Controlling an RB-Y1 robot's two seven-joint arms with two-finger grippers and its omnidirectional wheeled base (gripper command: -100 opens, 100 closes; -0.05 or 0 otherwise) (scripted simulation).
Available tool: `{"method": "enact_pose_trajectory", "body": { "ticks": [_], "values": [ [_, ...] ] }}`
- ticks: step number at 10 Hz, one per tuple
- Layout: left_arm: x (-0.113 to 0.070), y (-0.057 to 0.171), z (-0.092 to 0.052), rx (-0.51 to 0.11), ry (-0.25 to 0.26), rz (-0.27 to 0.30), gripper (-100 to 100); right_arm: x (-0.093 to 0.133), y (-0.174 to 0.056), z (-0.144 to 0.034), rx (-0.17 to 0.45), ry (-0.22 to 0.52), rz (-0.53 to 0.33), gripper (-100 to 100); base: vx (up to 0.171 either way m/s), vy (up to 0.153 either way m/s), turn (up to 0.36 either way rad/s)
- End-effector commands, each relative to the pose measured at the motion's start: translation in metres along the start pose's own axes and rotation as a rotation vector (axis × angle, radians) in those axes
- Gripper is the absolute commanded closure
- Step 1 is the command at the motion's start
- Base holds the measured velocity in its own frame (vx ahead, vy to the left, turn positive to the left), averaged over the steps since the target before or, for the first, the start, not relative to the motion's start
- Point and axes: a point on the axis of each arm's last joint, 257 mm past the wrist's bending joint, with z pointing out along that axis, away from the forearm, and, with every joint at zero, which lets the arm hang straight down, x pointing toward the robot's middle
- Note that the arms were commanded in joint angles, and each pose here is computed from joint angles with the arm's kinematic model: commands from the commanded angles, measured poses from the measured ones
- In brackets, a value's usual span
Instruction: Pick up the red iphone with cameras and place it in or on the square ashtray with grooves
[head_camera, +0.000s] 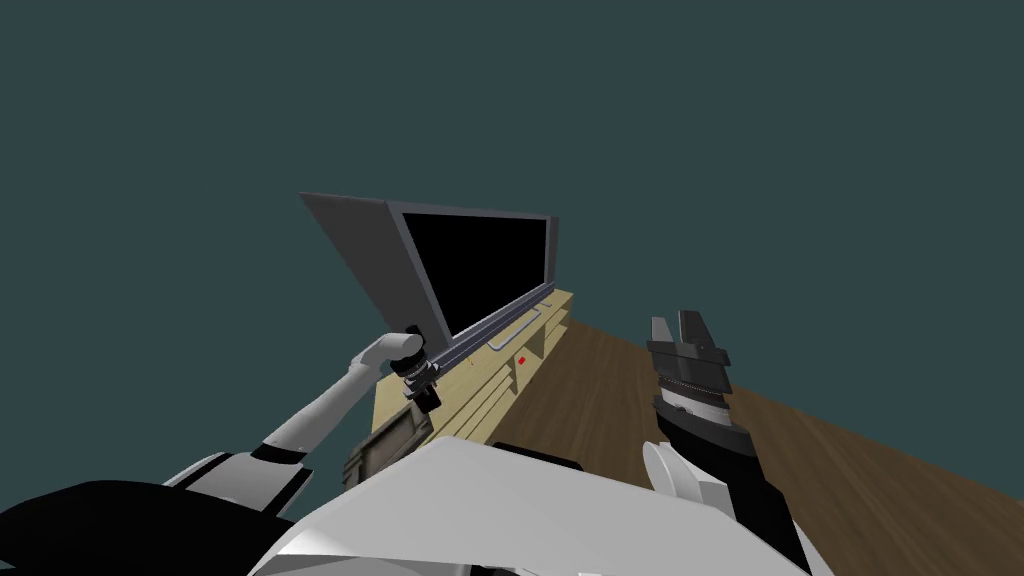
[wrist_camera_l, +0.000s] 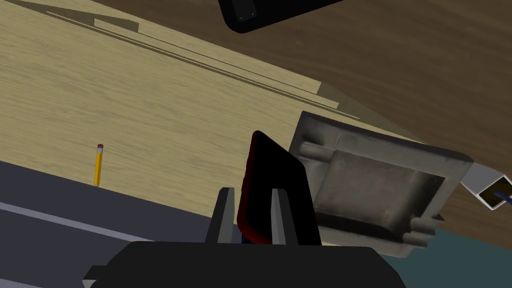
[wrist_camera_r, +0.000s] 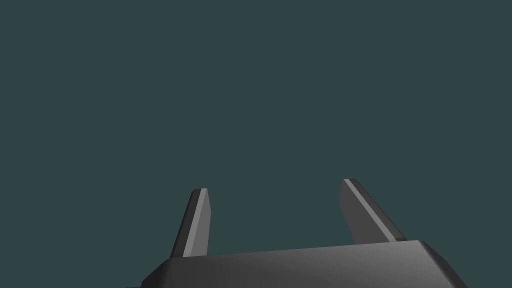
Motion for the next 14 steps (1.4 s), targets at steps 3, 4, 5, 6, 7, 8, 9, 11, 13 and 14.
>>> {"method": "enact_pose_trajectory", "body": {
  "ticks": [3, 4, 5, 6, 7, 8, 9, 11, 13, 14],
  "values": [
    [-0.002, -0.001, -0.029, 0.014, -0.009, 0.029, 100, 0.000, 0.000, 0.000, 0.000, 0.000, 0.000, 0, -0.051, 0.068, 0.102],
    [-0.002, 0.000, -0.036, 0.015, -0.012, 0.038, 100, 0.000, 0.000, 0.000, 0.000, 0.000, 0.000, 0, -0.057, 0.071, 0.086],
    [-0.002, 0.001, -0.042, 0.014, -0.014, 0.047, 100, 0.000, 0.000, 0.000, 0.000, 0.000, 0.000, 0, -0.056, 0.085, 0.075],
    [-0.002, 0.002, -0.048, 0.012, -0.017, 0.055, 100, 0.000, 0.000, 0.000, 0.000, 0.000, 0.000, 0, -0.045, 0.095, 0.091],
    [-0.001, 0.005, -0.059, 0.005, -0.021, 0.072, 100, 0.000, 0.000, 0.000, 0.000, 0.000, 0.000, 0, -0.059, 0.113, 0.093],
    [-0.001, 0.006, -0.065, 0.002, -0.024, 0.080, 100, 0.000, 0.000, 0.000, 0.000, 0.000, 0.000, 0, -0.064, 0.114, 0.088],
    [-0.001, 0.008, -0.074, -0.003, -0.028, 0.093, 100, 0.000, 0.000, 0.000, 0.000, 0.000, 0.000, 0, -0.043, 0.113, 0.103],
    [-0.001, 0.012, -0.088, -0.009, -0.034, 0.108, 100, 0.000, 0.000, 0.000, 0.000, 0.000, 0.000, 0, -0.016, 0.109, 0.082],
    [-0.002, 0.017, -0.096, -0.020, -0.033, 0.106, 100, 0.000, 0.000, 0.000, 0.000, 0.000, 0.000, 0, -0.003, 0.051, 0.024],
    [-0.002, 0.014, -0.094, -0.015, -0.035, 0.106, 100, 0.000, 0.000, 0.000, 0.000, 0.000, 0.000, 0, 0.000, 0.000, 0.000]
  ]
}}
